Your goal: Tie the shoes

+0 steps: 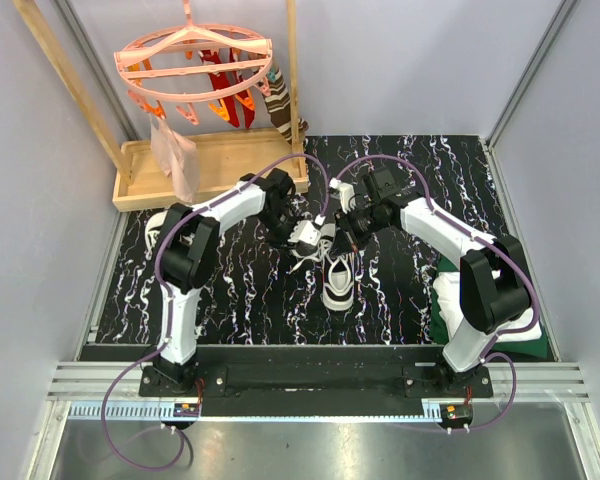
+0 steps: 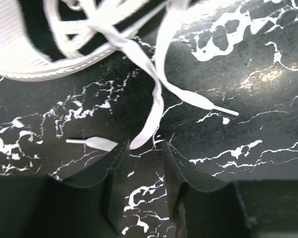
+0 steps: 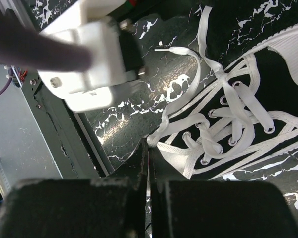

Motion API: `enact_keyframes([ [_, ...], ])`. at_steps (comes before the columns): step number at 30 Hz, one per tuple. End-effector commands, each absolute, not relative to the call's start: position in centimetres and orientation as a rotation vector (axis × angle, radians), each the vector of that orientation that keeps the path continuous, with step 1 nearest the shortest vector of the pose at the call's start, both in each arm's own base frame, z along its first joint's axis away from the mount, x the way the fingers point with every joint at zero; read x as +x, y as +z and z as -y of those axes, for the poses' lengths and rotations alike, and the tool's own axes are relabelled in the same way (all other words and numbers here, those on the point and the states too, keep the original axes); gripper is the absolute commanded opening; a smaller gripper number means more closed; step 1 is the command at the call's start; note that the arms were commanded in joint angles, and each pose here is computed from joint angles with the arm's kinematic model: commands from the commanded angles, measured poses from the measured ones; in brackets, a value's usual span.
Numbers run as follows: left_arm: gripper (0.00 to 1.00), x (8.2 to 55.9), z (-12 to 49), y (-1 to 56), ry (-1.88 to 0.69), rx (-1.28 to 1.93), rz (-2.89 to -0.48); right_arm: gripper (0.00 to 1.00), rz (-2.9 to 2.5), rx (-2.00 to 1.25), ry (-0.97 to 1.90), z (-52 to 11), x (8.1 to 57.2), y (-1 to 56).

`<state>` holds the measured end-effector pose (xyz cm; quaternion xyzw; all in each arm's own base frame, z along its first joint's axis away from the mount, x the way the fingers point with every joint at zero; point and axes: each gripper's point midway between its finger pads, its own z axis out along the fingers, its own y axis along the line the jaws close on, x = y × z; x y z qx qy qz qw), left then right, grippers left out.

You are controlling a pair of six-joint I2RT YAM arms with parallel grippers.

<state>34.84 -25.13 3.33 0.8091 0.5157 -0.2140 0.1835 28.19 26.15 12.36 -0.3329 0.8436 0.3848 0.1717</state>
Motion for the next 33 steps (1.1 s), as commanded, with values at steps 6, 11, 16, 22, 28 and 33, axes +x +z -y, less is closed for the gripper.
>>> enact_keyframes([
  [6, 0.39, 34.2, 26.3, 6.0, -0.577, 2.395, -1.012, 0.00, -2.354, -0.948, 1.051, -26.3, 29.4, 12.5],
  [11, 0.39, 34.9, 26.2, 4.8, -0.553, 2.437, -0.999, 0.00, -2.361, -0.938, 1.061, -26.3, 29.4, 12.4],
  [16, 0.39, 35.9, 26.3, 3.7, -0.510, 2.496, -0.985, 0.00, -2.359, -0.931, 1.068, -26.4, 29.7, 12.6],
  [22, 0.36, 36.6, 25.2, 1.8, -0.468, 2.600, -0.978, 0.00, -2.359, -0.926, 1.075, -26.5, 29.9, 12.6],
  [28, 0.15, 36.5, 23.8, 0.9, -0.438, 2.702, -0.965, 0.00, -2.360, -0.923, 1.077, -26.6, 30.0, 12.6],
  [33, 0.00, 35.1, 24.2, 3.8, -0.455, 2.625, -0.945, 0.00, -2.361, -0.918, 1.076, -26.6, 30.2, 12.6],
])
